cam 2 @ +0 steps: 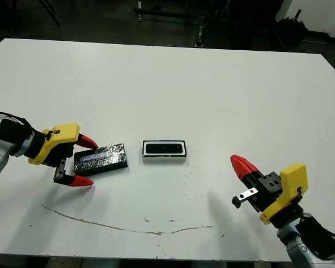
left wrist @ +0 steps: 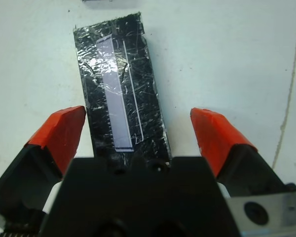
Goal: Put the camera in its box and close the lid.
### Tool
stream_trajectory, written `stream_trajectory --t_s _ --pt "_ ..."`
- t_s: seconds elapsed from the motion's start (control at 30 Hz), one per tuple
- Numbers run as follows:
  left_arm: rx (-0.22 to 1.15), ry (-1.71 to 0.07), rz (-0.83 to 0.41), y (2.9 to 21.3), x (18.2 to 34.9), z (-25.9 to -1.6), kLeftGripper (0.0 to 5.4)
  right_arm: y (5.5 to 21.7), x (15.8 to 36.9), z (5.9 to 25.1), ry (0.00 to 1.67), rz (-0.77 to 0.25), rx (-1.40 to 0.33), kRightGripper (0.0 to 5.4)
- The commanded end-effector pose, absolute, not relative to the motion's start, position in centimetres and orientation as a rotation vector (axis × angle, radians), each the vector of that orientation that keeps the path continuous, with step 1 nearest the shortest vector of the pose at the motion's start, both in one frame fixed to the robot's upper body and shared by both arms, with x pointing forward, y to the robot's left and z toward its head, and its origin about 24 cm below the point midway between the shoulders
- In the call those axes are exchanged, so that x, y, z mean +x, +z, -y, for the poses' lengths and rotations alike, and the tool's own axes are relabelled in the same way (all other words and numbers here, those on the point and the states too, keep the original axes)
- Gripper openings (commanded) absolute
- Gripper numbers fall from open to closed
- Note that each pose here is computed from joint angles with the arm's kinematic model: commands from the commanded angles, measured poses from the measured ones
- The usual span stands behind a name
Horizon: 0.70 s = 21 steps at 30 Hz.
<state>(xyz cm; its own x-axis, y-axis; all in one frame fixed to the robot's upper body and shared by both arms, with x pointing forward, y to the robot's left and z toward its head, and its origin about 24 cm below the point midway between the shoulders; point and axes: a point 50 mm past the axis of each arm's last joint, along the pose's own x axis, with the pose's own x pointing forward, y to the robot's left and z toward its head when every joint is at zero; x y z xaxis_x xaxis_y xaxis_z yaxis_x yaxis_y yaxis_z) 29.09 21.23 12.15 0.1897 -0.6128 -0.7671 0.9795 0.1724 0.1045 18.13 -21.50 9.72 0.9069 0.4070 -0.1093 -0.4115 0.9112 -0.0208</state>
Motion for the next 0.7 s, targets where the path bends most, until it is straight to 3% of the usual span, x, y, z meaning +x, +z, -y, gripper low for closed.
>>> stream_trajectory --t_s 0.03,0.47,0.7 --pt "0.682 -1.212 -0.675 12.3 29.08 -21.47 5.14 9.87 18.14 21.77 0.421 -0.105 -0.055 0.0" --pt "0.676 -1.148 -0.673 12.34 28.98 -21.29 3.29 10.04 18.3 21.83 0.419 -0.1 -0.068 0.0" --pt "0.7 -1.148 -0.648 12.41 28.83 -21.12 3.17 10.04 18.34 21.93 0.42 -0.097 -0.044 0.0"
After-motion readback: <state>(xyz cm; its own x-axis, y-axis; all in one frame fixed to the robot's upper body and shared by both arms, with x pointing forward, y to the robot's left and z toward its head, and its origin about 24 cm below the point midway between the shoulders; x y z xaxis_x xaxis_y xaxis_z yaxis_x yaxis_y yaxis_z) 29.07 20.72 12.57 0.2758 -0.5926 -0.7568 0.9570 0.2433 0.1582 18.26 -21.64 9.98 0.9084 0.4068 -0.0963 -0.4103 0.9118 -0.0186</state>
